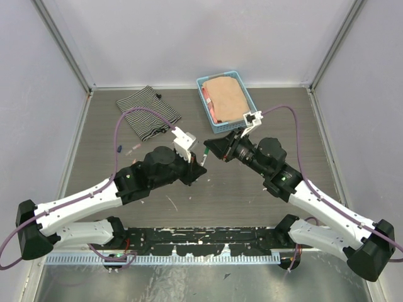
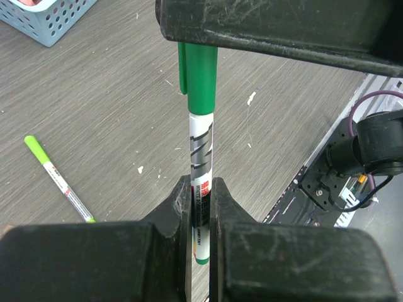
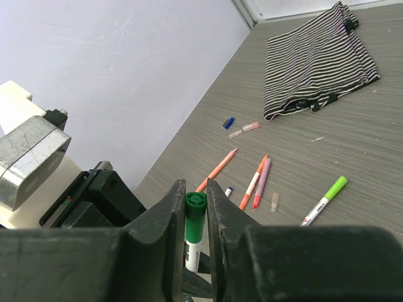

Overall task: Insert the pens into the pen caps
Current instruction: Press the pen cap onto the pen.

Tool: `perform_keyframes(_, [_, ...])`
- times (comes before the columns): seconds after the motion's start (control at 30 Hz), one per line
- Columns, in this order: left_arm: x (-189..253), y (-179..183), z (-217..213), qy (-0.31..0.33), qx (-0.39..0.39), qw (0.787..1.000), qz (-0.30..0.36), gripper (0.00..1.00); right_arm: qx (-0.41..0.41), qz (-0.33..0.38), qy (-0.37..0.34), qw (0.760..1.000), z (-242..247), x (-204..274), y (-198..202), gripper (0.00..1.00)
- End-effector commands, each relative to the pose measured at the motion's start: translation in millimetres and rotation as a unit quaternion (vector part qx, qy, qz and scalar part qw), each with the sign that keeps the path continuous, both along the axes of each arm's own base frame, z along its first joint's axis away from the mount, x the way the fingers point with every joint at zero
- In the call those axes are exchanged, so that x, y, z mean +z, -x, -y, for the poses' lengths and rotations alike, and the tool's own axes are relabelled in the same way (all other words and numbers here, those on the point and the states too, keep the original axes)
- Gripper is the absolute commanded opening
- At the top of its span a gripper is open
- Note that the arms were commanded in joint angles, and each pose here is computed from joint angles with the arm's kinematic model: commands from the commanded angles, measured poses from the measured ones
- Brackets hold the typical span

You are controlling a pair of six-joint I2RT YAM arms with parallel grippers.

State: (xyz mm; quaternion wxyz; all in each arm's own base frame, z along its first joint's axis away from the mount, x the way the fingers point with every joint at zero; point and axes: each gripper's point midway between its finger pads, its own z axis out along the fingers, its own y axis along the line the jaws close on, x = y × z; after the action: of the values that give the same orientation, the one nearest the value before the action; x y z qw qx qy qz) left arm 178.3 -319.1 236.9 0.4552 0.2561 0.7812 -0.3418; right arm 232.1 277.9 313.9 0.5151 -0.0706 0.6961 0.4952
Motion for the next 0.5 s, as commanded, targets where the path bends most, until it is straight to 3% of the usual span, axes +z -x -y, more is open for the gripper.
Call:
perform_keyframes(0.0, [51.5,-8.2,4.9,0.063,0.014,0.997,0.038,0.00,0.033,0.012,0.017,0.999,-13.0,-5.7,16.0,0.03])
perform_keyframes(0.47, [98.8,-16.4,-0.8,0.106,0.029,0.989,0.101,0.00,0.063,-0.020,0.021,0.998,-22.6,-26.0,34.8,0.00])
